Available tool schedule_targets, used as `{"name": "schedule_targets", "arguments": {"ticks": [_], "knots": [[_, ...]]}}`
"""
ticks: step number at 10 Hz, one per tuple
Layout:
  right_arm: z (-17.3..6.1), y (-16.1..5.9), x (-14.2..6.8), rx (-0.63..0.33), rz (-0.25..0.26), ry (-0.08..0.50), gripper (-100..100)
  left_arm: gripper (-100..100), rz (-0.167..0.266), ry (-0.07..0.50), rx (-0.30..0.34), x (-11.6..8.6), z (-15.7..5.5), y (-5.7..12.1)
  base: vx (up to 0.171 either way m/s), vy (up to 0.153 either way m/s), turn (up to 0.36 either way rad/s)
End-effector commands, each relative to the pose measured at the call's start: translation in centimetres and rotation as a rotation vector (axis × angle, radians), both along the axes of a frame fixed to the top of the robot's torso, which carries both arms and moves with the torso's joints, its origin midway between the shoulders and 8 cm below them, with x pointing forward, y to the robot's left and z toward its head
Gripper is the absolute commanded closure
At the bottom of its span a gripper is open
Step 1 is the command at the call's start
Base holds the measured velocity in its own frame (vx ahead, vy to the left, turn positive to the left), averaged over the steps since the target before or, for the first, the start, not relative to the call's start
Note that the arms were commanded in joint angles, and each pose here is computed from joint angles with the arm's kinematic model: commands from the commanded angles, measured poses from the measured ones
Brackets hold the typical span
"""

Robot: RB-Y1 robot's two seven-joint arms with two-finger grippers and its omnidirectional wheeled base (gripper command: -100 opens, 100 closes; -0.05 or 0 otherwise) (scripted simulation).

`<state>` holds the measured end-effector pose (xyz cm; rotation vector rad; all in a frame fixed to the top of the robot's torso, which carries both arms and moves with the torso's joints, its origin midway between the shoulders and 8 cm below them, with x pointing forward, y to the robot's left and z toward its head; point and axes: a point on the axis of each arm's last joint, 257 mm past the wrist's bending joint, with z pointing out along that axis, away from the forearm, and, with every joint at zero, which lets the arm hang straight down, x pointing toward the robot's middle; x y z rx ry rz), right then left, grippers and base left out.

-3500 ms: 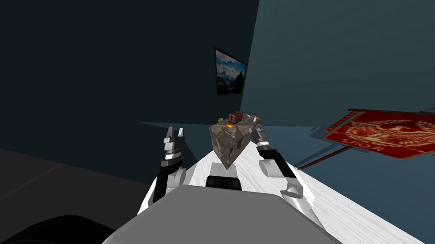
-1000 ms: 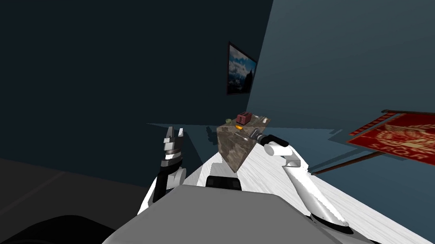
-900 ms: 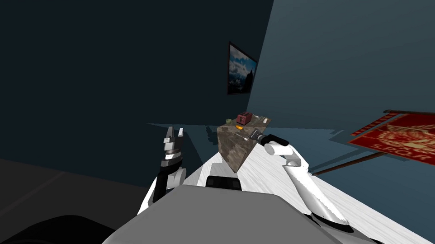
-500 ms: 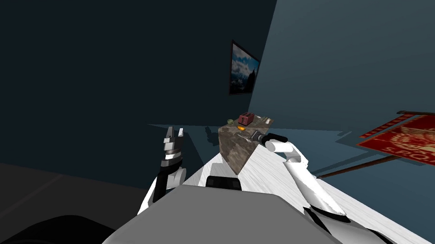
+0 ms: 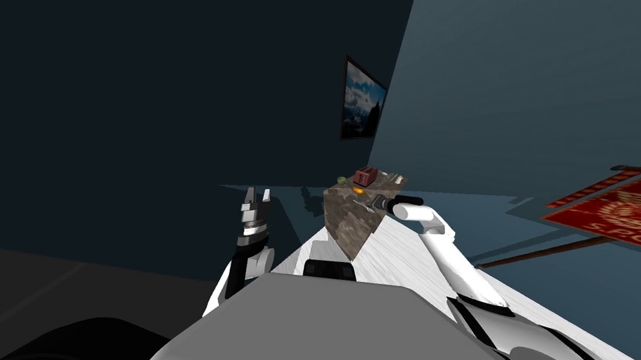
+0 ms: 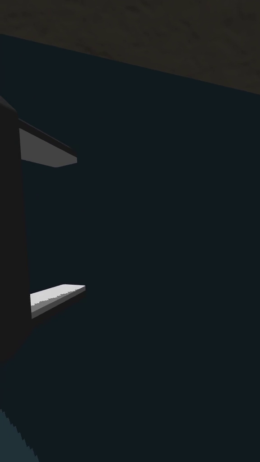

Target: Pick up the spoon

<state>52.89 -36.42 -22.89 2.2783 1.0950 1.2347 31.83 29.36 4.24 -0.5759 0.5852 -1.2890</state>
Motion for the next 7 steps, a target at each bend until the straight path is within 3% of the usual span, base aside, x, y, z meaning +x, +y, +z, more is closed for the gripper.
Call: {"name": "schedule_targets", "arguments": {"ticks": [1,7], "knots": [[-0.8,0.0,-0.5,0.005,-0.002,0.035,-100,0,0.000,0.000,0.000,0.0,0.0,0.0,0.025,0.016,-0.002],[-4.1,-2.0,-2.6,0.112,-0.077,0.251,-100,0,0.000,0.000,0.000,0.0,0.0,0.0,0.058,0.026,0.029]]}}
